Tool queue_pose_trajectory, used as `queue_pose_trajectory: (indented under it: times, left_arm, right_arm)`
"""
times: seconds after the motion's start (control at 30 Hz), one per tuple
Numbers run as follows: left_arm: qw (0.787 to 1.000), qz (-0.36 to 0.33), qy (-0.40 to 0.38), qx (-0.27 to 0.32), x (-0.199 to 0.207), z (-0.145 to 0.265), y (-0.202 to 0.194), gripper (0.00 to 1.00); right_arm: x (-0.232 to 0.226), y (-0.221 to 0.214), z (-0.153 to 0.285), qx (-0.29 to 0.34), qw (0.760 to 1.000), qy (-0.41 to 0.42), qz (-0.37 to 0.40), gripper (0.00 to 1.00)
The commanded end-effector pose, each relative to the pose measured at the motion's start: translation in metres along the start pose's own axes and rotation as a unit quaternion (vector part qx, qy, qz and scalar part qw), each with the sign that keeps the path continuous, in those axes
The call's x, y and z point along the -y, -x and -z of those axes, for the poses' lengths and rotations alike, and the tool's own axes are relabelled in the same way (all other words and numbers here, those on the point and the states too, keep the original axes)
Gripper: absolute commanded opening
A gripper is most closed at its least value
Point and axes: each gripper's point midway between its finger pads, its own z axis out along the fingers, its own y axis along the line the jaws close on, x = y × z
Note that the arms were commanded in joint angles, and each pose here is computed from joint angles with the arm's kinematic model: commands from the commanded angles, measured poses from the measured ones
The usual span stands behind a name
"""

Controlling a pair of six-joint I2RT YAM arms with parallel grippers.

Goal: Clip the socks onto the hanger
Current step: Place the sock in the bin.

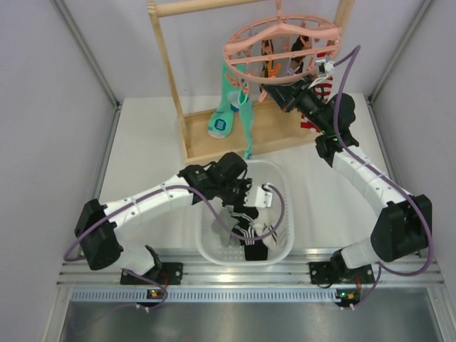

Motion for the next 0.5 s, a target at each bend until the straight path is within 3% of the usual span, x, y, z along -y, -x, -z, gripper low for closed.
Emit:
queue_pose_trajectory:
  times: [0.0,0.27,0.33,0.37,0.47]
  left_arm:
    - [0.996,0.089,-0.016,-0.025,0.003,-0.019,-0.009,0.00]
    - [0.985,0.123,0.066,-0.097,-0.035,-0.054,-0.057,0.00]
    - [0.984,0.139,0.045,-0.104,-0.038,-0.057,-0.064,0.16]
    - [0.984,0.145,0.033,-0.099,-0.037,-0.055,-0.064,0.32]
    - [0.986,0.157,-0.036,-0.044,-0.024,-0.038,-0.048,0.49]
  right_arm:
    - [0.000,0.022,0.000,0.028,0.999,0.003,0.028,0.00]
    - [0.001,0.021,-0.002,0.026,0.999,0.004,0.023,0.00]
    - [0.000,0.020,-0.002,0.025,0.999,0.005,0.022,0.00]
    - [0.001,0.020,-0.001,0.025,0.999,0.005,0.022,0.00]
    - [0.001,0.019,0.000,0.024,0.999,0.004,0.024,0.00]
